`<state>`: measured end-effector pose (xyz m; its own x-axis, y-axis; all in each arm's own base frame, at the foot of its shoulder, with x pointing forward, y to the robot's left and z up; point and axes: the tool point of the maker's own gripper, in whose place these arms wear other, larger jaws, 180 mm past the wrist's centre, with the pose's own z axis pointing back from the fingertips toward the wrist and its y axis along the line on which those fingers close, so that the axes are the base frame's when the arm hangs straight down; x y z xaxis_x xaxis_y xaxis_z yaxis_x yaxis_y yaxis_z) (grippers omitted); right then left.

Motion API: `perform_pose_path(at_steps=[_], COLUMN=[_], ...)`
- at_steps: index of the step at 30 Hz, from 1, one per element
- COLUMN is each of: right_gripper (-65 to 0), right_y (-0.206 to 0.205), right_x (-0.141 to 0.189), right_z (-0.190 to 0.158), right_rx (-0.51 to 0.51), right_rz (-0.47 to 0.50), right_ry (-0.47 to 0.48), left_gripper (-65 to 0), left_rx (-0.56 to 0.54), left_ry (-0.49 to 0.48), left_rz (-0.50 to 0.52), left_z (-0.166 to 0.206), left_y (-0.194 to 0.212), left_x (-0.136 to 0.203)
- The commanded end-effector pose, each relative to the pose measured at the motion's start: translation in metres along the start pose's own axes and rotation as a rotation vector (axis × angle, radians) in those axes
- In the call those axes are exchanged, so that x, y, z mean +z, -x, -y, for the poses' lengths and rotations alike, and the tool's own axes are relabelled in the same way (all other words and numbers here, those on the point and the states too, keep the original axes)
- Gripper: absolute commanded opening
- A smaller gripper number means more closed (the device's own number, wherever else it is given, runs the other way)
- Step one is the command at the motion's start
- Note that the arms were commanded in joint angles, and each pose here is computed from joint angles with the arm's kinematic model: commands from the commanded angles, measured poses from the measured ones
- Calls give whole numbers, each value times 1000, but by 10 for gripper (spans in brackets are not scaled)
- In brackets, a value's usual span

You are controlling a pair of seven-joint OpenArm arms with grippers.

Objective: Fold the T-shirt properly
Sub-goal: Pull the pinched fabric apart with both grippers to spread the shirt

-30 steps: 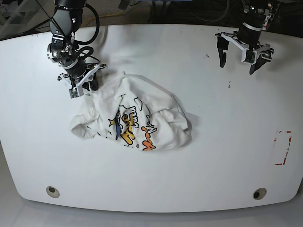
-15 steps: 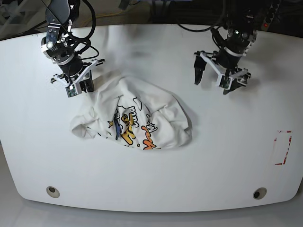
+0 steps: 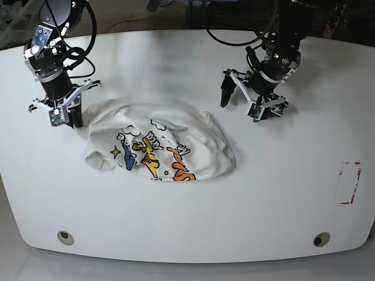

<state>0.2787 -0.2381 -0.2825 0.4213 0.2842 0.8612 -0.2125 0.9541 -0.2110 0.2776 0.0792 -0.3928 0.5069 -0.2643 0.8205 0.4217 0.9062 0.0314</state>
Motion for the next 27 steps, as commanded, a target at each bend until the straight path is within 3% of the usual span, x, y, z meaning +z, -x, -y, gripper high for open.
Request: perform_pose_path(at_steps=[1, 9, 27], right_gripper=[-650, -650, -650], right_y=[-23, -49, -51], right_x=[2, 0, -4], right_z=[15, 59, 59], right_rx=[21, 105, 95], right_rz=[65, 28, 34], right_ry=[38, 125, 122], left_gripper=[-89, -89, -86], left_rx=[-1, -37, -51], left_ry=[14, 89, 287], left_rz=[53, 83, 113], left_z=[4, 29, 116], left_y=[-11, -23, -43], left_x=[-3, -22, -42])
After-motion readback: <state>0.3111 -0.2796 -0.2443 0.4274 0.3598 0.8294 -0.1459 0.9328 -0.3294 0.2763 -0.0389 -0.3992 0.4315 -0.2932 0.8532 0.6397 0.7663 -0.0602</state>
